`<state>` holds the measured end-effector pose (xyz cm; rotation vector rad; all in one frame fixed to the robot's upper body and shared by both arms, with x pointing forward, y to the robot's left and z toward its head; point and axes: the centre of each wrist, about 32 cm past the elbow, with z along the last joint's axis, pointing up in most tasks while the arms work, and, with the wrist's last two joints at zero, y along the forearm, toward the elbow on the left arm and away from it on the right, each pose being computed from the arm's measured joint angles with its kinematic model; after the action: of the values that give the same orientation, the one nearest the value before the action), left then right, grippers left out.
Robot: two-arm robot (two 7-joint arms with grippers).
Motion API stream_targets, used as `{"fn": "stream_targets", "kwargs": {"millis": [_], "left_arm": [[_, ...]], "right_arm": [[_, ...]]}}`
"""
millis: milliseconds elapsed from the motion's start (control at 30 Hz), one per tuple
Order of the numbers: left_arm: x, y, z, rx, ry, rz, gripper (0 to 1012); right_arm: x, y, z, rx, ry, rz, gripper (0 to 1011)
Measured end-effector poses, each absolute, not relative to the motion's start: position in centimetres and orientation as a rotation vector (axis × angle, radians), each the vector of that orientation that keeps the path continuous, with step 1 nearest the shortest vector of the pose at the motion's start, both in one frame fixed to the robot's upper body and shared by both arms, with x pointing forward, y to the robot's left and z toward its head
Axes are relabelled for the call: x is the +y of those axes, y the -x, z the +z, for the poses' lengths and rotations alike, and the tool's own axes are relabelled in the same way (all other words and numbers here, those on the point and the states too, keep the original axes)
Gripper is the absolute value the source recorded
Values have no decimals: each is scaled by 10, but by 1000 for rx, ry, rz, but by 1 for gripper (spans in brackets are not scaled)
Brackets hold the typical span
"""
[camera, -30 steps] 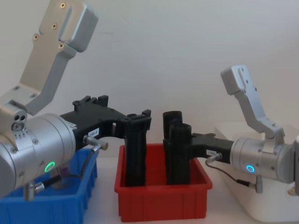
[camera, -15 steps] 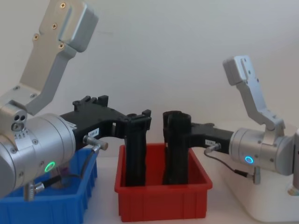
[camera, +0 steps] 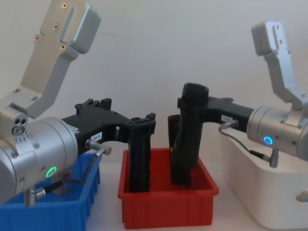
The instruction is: Pick the cotton swabs from the blue box and place them into the white box.
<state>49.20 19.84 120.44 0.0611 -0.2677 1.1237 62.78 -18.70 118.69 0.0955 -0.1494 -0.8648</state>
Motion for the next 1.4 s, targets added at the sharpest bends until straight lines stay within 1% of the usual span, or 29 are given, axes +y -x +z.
{"fn": "stream_targets", "kwargs": {"millis": [333,633,933,1400], "left_arm": [[198,-492,1204,-268,-61,1124,1004],[198,-492,1204,-268,-61,1124,1004],[198,-492,1204,-268,-61,1124,1004],[198,-492,1204,-268,-61,1124,1004]], "right_arm": [[-194,-605,1207,-175,-152,-943,348],[-203,-583,1225,-180,-166,-1056,348],[-220,-561,1238,-157,-132,-1199,348],[-242,-542,1239,-81,-38,-1326,348]]}}
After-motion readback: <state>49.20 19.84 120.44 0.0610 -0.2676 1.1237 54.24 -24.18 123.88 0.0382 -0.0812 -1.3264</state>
